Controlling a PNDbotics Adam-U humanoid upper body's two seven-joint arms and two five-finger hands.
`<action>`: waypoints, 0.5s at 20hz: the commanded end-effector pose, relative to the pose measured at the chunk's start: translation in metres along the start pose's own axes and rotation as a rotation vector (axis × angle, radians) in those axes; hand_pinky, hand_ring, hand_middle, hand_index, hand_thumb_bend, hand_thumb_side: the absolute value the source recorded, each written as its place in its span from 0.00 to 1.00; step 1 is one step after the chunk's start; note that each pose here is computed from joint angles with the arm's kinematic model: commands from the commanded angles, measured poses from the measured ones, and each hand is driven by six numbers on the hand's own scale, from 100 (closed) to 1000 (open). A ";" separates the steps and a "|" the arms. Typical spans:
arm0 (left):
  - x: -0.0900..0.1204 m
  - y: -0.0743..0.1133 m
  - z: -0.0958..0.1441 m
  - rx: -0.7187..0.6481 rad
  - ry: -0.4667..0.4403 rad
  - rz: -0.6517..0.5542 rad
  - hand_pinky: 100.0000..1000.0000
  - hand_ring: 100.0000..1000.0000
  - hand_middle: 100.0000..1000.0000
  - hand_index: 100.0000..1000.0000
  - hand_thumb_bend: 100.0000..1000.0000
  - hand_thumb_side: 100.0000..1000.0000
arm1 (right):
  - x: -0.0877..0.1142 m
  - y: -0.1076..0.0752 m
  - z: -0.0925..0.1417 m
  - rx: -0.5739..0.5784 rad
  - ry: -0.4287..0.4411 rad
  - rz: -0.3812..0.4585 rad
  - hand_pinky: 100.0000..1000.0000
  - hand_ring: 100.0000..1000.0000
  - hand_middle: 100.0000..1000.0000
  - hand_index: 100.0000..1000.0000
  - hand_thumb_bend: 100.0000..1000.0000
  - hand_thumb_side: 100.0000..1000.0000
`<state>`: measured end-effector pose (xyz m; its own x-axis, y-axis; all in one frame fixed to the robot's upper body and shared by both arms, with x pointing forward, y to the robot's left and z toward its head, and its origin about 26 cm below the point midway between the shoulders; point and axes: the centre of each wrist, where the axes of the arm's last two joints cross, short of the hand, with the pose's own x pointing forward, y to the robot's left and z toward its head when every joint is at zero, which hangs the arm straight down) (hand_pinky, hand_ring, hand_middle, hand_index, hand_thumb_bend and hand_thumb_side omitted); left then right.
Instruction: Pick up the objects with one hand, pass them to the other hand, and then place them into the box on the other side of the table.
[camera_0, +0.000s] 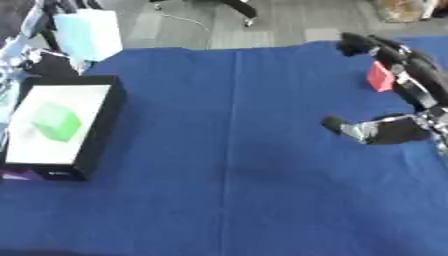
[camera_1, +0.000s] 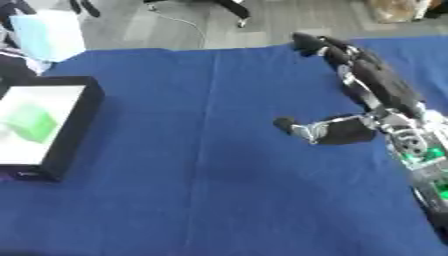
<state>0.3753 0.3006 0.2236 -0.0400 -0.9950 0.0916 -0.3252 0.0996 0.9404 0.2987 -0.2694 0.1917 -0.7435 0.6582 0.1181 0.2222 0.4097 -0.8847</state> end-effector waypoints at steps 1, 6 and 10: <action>-0.035 0.003 -0.005 -0.008 0.120 -0.082 0.70 0.44 0.31 0.55 0.00 0.00 | 0.001 -0.016 0.004 -0.038 0.001 0.067 0.94 0.78 0.80 1.00 0.46 0.44; -0.073 -0.028 -0.010 -0.141 0.253 -0.118 0.73 0.46 0.36 0.58 0.01 0.00 | -0.001 -0.012 0.012 -0.045 0.022 0.076 0.94 0.77 0.79 1.00 0.45 0.44; -0.093 -0.056 -0.013 -0.225 0.344 -0.130 0.77 0.48 0.40 0.61 0.07 0.06 | 0.000 -0.009 0.014 -0.044 0.025 0.070 0.94 0.77 0.79 1.00 0.45 0.44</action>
<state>0.4084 0.3713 0.1564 0.2742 -0.9600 0.0565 -0.0754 0.0371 0.9965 0.2904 -0.2811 0.1839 -0.7043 0.7021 0.1048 0.2706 0.4019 -0.8748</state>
